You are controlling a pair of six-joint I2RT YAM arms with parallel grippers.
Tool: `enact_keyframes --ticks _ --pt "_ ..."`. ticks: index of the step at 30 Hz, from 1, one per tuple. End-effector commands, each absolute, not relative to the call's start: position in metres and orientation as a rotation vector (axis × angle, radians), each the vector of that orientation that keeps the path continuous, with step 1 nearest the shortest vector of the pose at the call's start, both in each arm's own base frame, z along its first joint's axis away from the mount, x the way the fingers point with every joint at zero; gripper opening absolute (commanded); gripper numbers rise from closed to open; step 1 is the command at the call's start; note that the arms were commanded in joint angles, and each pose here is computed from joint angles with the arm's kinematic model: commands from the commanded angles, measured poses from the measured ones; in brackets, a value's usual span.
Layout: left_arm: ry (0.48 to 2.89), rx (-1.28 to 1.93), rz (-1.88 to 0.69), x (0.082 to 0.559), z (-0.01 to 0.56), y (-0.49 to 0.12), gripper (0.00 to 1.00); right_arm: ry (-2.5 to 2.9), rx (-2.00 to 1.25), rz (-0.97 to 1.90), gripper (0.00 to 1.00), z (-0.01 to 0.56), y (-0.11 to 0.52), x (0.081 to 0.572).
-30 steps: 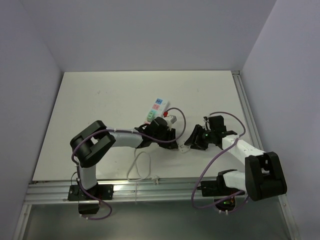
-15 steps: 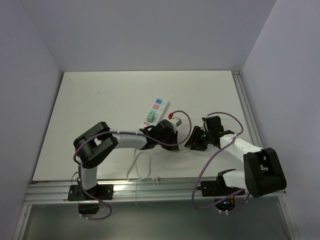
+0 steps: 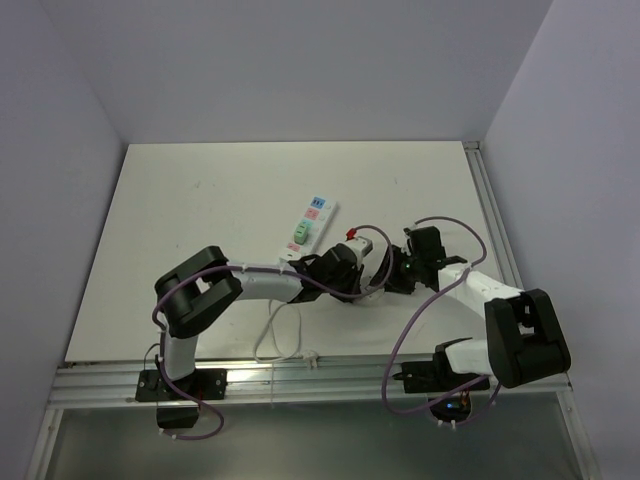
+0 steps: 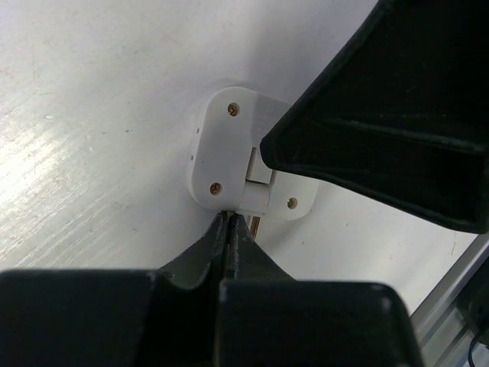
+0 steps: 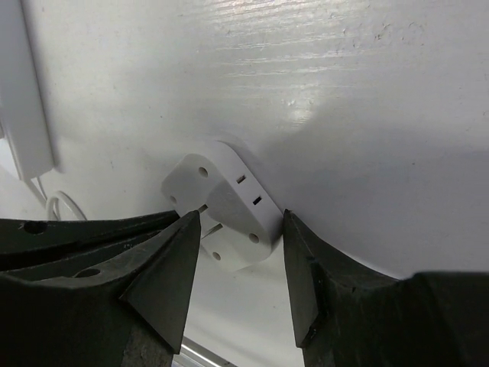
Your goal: Insert the plug
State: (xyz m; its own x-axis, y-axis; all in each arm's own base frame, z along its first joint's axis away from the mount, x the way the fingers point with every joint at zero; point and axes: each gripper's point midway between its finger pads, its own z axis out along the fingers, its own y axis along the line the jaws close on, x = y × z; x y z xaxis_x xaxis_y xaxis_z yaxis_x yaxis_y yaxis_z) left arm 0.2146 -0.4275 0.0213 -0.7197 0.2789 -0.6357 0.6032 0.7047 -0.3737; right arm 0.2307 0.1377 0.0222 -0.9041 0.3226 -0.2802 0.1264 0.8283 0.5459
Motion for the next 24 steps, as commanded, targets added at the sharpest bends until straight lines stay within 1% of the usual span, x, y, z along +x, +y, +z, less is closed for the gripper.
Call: enact_keyframes --ticks 1,8,12,16,19,24 --pt "2.493 0.726 -0.571 0.2 -0.04 -0.393 0.0 2.668 0.28 0.856 0.54 0.034 0.154 0.222" --pt "2.391 0.768 -0.671 0.2 -0.013 -0.401 0.0 2.609 0.273 0.803 0.55 0.06 0.147 0.234" --pt "2.367 0.776 -0.654 0.201 -0.013 -0.396 0.0 2.574 0.272 0.772 0.55 0.073 0.137 0.24" --pt "2.282 0.759 -0.685 0.202 0.001 -0.388 0.0 2.572 0.233 0.791 0.57 0.078 0.138 0.239" --pt "2.222 0.761 -0.705 0.204 0.013 -0.389 0.0 2.586 0.224 0.772 0.59 0.071 0.135 0.24" --pt "2.178 0.766 -0.714 0.202 0.015 -0.38 0.0 2.591 0.176 0.918 0.59 0.068 0.148 0.235"
